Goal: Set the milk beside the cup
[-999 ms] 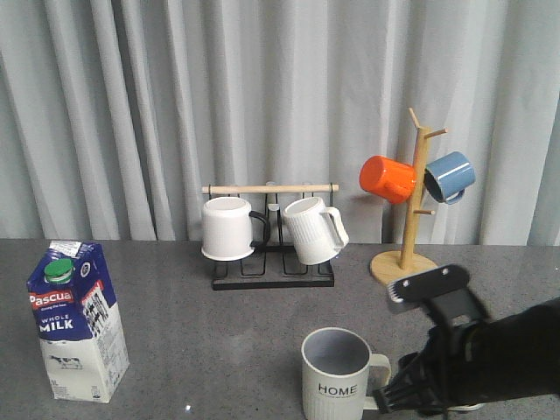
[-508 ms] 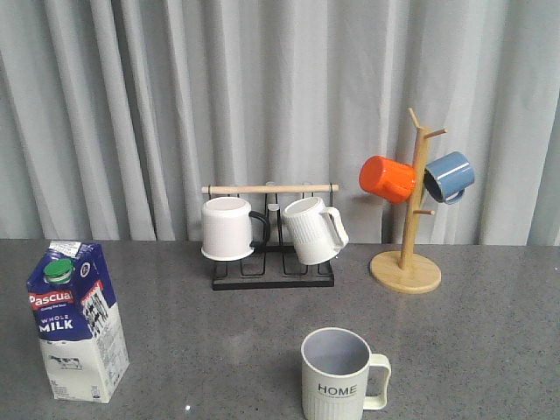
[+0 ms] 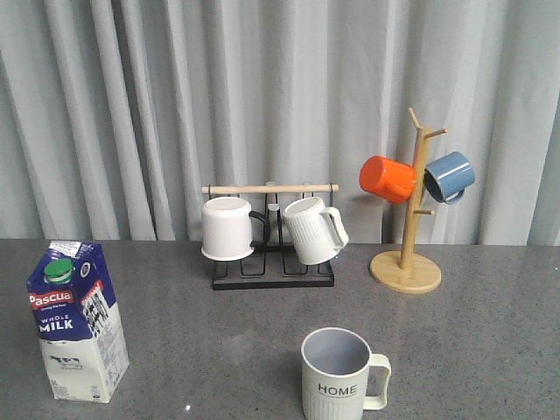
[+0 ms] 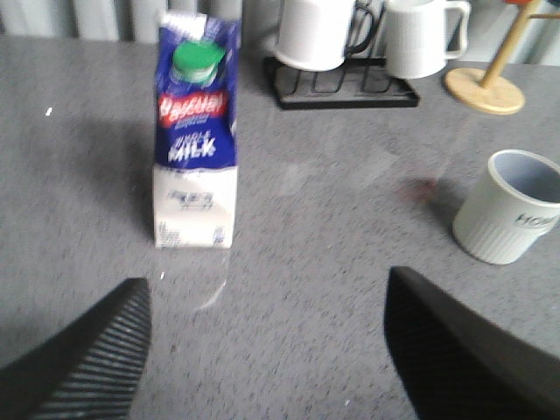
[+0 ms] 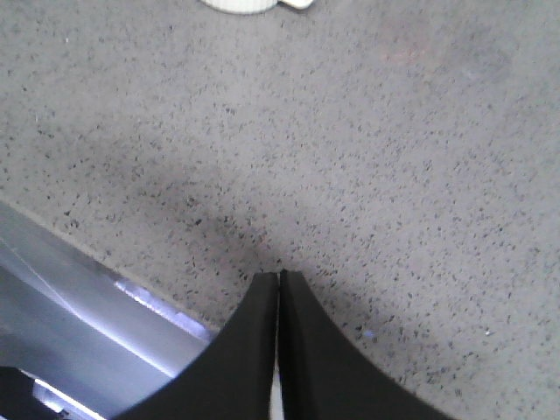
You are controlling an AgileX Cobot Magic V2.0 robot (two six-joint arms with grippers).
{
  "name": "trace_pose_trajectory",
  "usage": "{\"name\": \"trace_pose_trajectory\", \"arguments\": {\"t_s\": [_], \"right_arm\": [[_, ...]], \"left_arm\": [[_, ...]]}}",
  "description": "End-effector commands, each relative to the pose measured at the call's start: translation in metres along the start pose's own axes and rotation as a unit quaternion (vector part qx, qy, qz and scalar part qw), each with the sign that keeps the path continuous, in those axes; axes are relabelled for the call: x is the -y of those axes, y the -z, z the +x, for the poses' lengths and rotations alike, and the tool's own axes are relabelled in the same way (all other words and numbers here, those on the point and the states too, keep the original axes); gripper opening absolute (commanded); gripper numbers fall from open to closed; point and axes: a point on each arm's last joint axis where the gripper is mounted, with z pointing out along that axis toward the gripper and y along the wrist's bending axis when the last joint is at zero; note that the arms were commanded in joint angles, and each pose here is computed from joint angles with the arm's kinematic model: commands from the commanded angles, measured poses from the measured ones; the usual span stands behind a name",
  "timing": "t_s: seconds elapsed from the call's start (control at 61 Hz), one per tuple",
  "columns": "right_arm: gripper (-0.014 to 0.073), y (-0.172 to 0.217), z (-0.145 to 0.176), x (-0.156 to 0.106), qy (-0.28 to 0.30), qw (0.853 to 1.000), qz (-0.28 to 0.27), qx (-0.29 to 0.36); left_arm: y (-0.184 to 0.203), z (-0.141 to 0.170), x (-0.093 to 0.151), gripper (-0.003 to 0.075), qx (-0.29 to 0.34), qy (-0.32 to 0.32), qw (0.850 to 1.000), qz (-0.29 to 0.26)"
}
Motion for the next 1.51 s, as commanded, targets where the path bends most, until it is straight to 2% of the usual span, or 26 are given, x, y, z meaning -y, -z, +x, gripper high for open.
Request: {"name": "trace_pose_trajectory", "arguments": {"t_s": [0.0,0.147,0.295,0.524,0.786,1.294,1.491], "right_arm": [[-0.0008,0.004,-0.011,0.001,-0.008,0.999,0.002,0.037],[-0.0008,0.004,-0.011,0.001,-0.009,0.999,0.001,0.038],[-0.0008,0.004,-0.011,0.001,-0.009,0.999,0.001,0.037],[-0.0008,0.004,-0.011,0.001,-0.01,0.999,0.0,0.036],[-0.0008,0.004,-0.011,0.001,-0.009,0.999,0.0,0.035],[-0.0008,0.004,-0.01,0.001,-0.009,0.999,0.0,0.031],[-0.0008,0.004,-0.01,0.001,-0.009,0.999,0.0,0.03]], "left_arm": [[-0.001,-0.044,0.007,0.0573,0.028,-0.009,0.999,0.013],[-0.016,-0.094,0.013,0.0569,-0.003,-0.023,1.0,0.01],[-0.053,-0.134,0.017,0.0569,-0.039,-0.036,0.999,0.01],[-0.111,-0.165,0.012,0.0569,-0.11,-0.056,0.992,-0.021],[-0.156,-0.161,-0.002,0.0569,-0.176,-0.065,0.979,-0.08],[-0.201,-0.147,-0.007,0.0569,-0.215,-0.065,0.971,-0.085],[-0.218,-0.14,-0.012,0.0569,-0.23,-0.073,0.965,-0.105]]}}
